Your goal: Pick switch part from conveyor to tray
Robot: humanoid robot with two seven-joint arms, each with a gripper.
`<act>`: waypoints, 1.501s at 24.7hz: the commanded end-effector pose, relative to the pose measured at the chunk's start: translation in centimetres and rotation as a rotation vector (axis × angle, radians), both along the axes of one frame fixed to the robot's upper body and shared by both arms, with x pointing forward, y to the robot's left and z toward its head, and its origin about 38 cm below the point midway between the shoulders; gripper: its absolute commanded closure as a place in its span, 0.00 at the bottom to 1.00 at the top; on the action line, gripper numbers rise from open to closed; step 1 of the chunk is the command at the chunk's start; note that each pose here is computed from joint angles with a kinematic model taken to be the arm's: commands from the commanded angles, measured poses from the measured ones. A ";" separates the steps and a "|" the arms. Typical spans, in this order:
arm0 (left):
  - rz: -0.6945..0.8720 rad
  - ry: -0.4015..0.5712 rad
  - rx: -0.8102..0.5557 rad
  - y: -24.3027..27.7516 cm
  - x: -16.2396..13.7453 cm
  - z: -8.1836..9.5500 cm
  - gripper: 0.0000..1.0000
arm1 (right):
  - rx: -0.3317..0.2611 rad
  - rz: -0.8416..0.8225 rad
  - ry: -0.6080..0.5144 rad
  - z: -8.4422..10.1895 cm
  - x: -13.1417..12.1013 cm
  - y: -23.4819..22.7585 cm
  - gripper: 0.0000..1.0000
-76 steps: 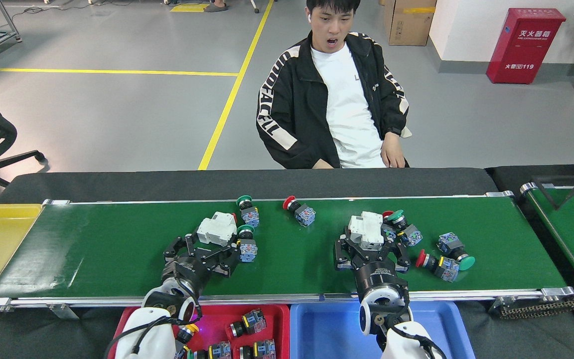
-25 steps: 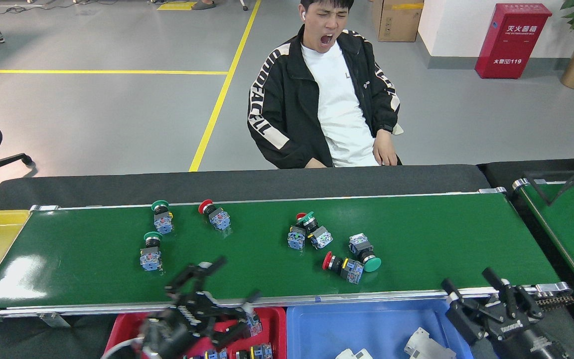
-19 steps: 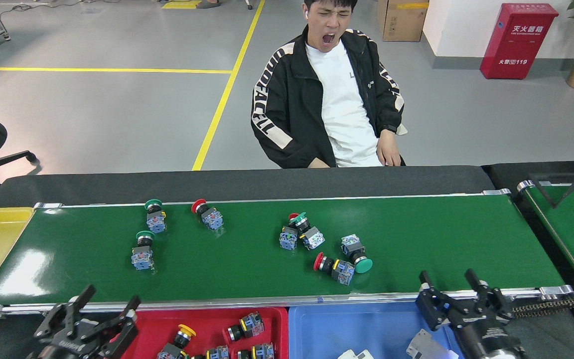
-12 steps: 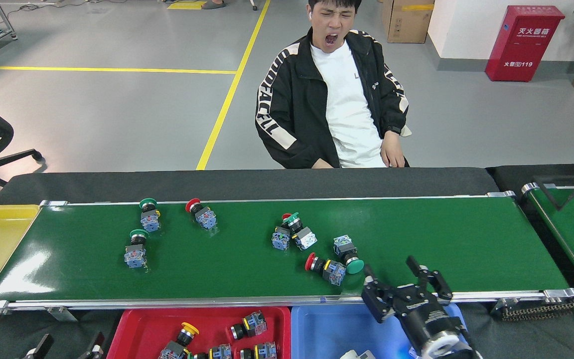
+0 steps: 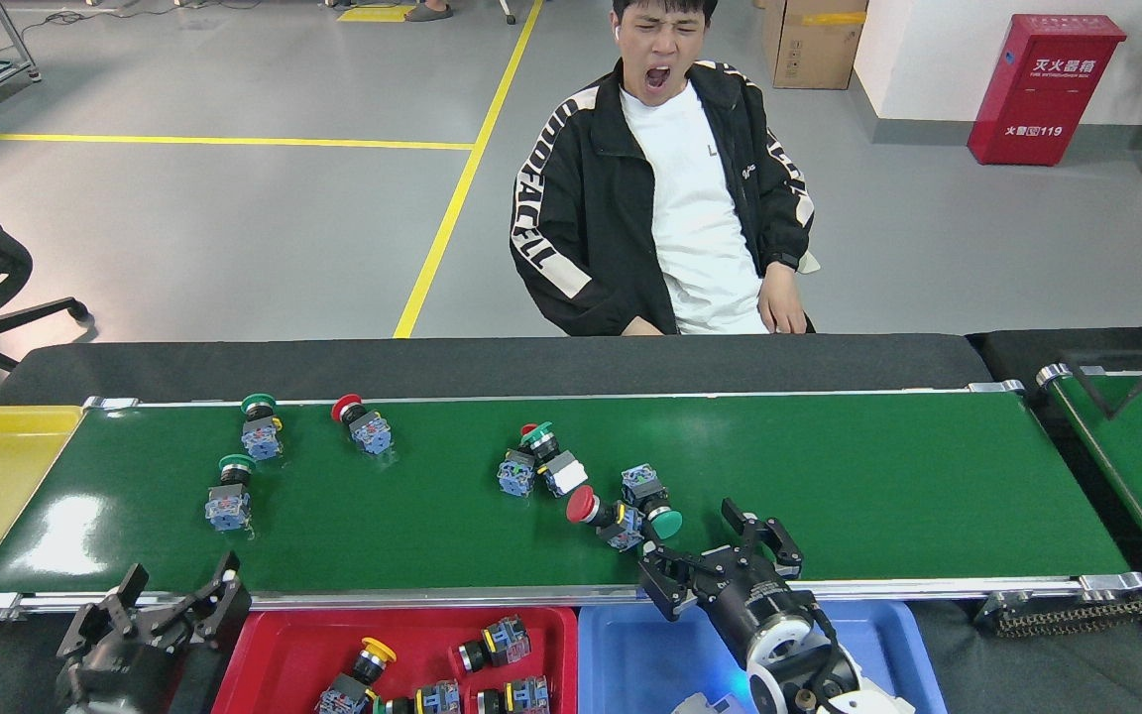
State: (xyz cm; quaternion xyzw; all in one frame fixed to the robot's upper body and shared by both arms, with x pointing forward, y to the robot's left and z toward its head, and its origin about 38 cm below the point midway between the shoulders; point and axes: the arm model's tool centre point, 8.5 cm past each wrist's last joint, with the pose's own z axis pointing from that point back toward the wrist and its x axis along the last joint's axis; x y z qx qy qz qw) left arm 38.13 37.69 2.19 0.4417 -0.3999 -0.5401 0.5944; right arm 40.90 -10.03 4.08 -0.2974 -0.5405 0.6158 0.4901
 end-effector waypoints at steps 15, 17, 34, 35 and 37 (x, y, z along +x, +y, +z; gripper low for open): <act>-0.046 0.017 0.135 3.0 6.6 1.0 0.94 | 0.054 0.073 -0.006 2.2 2.9 4.4 0.92; -0.047 0.001 0.079 3.1 6.4 1.0 0.94 | 0.087 0.121 -0.044 3.5 2.4 4.8 0.92; -0.887 -0.032 0.032 -11.0 -10.7 1.0 0.91 | 0.280 0.591 -0.093 4.5 -9.3 6.2 0.00; -0.917 -0.008 0.069 -11.9 -10.7 0.3 0.89 | 0.278 0.552 -0.102 5.1 -8.4 5.8 0.00; -0.939 0.006 0.105 -13.0 -10.9 -0.3 0.63 | 0.271 0.430 -0.127 6.3 -5.9 3.9 0.00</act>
